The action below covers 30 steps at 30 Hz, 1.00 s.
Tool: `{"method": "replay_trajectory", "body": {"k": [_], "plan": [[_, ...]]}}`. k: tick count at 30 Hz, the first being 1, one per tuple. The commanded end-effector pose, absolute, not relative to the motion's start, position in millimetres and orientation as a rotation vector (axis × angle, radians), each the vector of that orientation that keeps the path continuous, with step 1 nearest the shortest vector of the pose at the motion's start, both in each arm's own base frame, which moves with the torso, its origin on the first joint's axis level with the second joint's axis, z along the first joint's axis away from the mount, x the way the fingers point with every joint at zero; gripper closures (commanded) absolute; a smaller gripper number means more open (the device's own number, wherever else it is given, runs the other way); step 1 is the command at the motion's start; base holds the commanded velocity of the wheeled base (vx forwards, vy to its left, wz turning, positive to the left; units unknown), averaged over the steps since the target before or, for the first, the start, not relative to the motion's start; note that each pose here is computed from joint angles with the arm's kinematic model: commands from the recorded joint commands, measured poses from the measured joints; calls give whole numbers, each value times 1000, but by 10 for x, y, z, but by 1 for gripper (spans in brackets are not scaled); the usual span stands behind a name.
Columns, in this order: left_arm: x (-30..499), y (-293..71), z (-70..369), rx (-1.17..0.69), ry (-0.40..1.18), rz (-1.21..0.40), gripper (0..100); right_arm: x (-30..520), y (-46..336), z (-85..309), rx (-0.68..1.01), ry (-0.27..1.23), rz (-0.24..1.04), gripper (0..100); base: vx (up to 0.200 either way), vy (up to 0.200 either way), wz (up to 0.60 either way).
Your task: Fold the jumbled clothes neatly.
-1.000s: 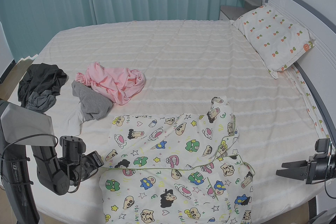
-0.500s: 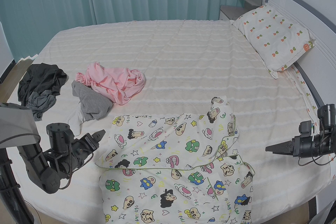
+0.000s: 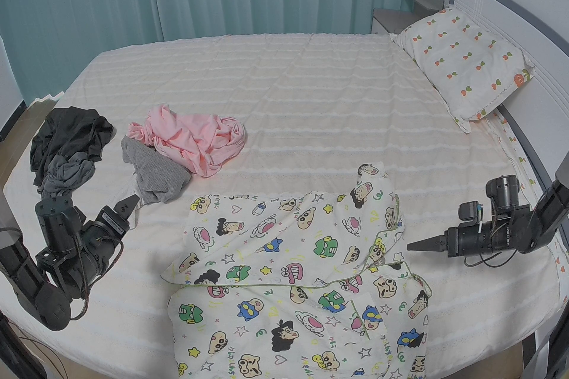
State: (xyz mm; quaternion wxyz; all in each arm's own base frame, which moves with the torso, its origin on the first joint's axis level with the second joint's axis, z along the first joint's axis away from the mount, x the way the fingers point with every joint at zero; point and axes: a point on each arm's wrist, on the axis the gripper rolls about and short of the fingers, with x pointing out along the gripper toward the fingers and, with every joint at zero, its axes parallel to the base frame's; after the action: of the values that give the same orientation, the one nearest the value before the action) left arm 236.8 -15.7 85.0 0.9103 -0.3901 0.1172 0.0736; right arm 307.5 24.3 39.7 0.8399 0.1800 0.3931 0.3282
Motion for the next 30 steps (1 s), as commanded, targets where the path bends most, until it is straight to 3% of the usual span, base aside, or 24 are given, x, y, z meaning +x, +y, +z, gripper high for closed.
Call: {"method": "replay_trajectory", "body": {"k": [1,16,24,30], "plan": [[2328,-84,850,-810,233,183,0,3015,450,239,367,901,745,0,0,0,0],[2273,-63,796,-799,240,248,0,2568,849,155,291,949,887,0,0,0,0],[2251,-63,776,-796,246,263,0,2446,1054,-40,205,994,866,0,0,0,0],[2246,-63,768,-795,251,264,0,2428,1030,-4,205,945,866,0,0,0,0]]}}
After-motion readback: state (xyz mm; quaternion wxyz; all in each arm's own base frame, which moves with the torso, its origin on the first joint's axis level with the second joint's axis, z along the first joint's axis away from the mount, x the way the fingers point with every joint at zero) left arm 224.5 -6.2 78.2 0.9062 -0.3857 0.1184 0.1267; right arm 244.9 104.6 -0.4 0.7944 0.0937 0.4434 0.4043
